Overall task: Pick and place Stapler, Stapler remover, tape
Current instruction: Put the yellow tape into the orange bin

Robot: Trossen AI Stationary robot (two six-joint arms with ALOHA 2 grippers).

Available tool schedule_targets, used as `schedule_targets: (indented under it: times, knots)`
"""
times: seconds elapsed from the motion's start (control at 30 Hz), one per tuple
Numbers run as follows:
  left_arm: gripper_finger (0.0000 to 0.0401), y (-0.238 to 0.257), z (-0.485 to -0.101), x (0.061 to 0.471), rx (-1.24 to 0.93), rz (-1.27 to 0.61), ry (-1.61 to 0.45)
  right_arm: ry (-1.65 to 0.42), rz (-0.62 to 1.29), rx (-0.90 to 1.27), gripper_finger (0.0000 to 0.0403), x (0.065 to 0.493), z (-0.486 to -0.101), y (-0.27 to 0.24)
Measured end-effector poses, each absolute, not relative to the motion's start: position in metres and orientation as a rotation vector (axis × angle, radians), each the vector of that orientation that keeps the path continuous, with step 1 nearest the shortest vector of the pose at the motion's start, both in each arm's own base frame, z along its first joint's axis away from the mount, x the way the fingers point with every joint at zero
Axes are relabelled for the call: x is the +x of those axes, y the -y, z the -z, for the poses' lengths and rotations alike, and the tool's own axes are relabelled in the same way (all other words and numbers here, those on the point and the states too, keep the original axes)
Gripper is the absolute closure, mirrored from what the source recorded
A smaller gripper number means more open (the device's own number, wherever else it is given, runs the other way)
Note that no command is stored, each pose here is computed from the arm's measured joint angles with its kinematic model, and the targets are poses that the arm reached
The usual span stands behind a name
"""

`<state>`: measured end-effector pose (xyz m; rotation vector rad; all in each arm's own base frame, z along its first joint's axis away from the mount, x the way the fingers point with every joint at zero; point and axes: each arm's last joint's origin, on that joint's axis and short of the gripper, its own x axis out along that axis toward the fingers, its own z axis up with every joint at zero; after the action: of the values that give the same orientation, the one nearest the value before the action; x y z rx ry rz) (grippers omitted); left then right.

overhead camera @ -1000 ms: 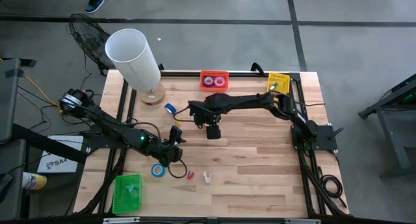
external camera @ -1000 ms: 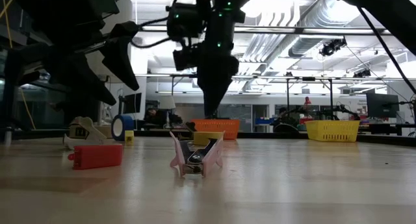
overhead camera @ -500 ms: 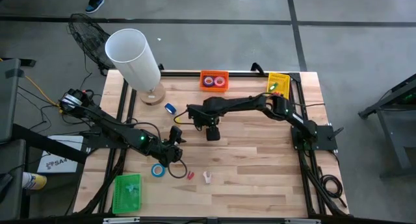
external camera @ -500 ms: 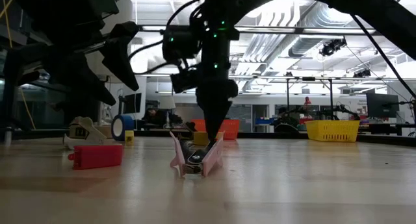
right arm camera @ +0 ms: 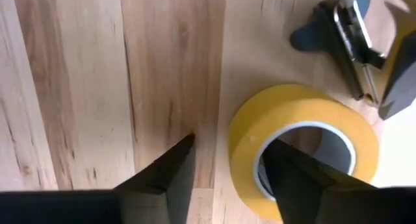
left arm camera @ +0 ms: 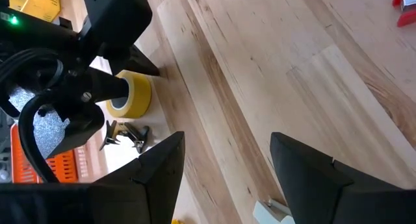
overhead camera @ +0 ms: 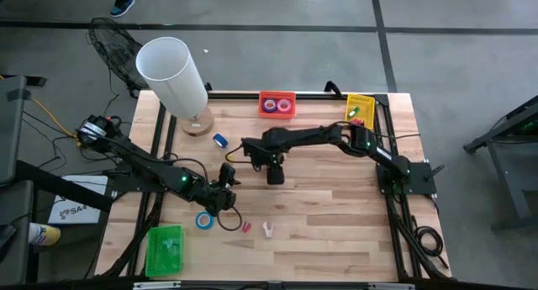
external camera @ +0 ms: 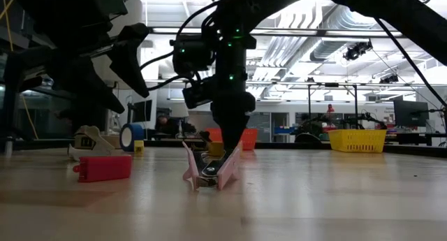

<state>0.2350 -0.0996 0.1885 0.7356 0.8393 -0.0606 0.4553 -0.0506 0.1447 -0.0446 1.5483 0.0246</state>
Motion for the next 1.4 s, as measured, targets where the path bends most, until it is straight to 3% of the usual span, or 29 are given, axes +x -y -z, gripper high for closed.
schedule_targets:
  times: [0.33, 0.6, 0.87, 1.0, 1.4]
  knots:
    - [0.0178, 0.100, -0.189, 0.235, 0.735, 0.061, -0.839, -1.594, -0.037, -0.067, 0.0373, 0.451, -0.145, 0.050]
    - [0.0178, 0.100, -0.189, 0.235, 0.735, 0.061, -0.839, -1.665, 0.052, -0.205, 0.0372, 0.441, -0.156, 0.054]
    - [0.0178, 0.100, -0.189, 0.235, 0.733, 0.059, -0.834, -1.506, 0.187, -0.203, 0.0372, 0.433, -0.207, 0.082]
    - [0.0178, 0.100, -0.189, 0.236, 0.732, 0.058, -0.832, -1.392, 0.239, -0.139, 0.0372, 0.429, -0.229, 0.104]
    - [0.0178, 0.100, -0.189, 0.235, 0.733, 0.058, -0.832, -1.064, 0.571, 0.277, 0.0372, 0.415, -0.241, 0.206]
